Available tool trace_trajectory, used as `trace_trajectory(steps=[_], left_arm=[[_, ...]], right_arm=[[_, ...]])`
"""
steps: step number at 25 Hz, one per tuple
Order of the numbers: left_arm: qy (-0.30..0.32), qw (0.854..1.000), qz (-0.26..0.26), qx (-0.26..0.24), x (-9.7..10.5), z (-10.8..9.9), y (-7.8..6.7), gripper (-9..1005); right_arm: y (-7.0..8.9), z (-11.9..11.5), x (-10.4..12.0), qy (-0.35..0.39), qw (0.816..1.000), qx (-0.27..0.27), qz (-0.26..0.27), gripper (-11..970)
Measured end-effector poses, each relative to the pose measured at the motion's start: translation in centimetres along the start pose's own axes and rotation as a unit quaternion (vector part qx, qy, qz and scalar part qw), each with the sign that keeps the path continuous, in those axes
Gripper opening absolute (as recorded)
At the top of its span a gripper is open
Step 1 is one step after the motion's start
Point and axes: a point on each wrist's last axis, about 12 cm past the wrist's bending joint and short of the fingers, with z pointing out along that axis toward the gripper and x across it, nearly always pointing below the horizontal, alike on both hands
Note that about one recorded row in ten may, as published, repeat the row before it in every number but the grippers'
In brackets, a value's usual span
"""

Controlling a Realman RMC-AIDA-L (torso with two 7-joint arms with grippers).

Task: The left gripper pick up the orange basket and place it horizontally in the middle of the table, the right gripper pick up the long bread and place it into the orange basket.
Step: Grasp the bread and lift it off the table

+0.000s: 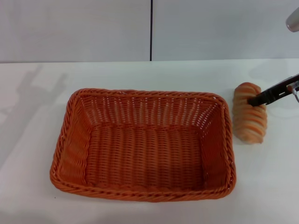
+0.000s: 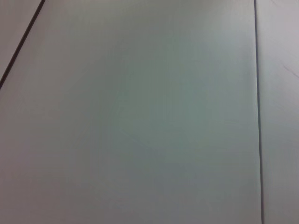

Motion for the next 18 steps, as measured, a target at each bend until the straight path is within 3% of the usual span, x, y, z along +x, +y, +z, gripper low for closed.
trace_trajectory(steps=[13, 18], left_arm=[[0.002, 1.000, -0.001, -0.002, 0.0, -0.3, 0.0, 814], [-0.001, 1.000, 0.000, -0.001, -0.1, -0.4, -0.1, 814]], right_arm=[[-0.1, 0.0, 0.2, 0.000, 1.000, 0.001, 0.002, 173], [-0.6, -1.4, 0.2, -0.049, 0.999, 0.001, 0.023, 172]])
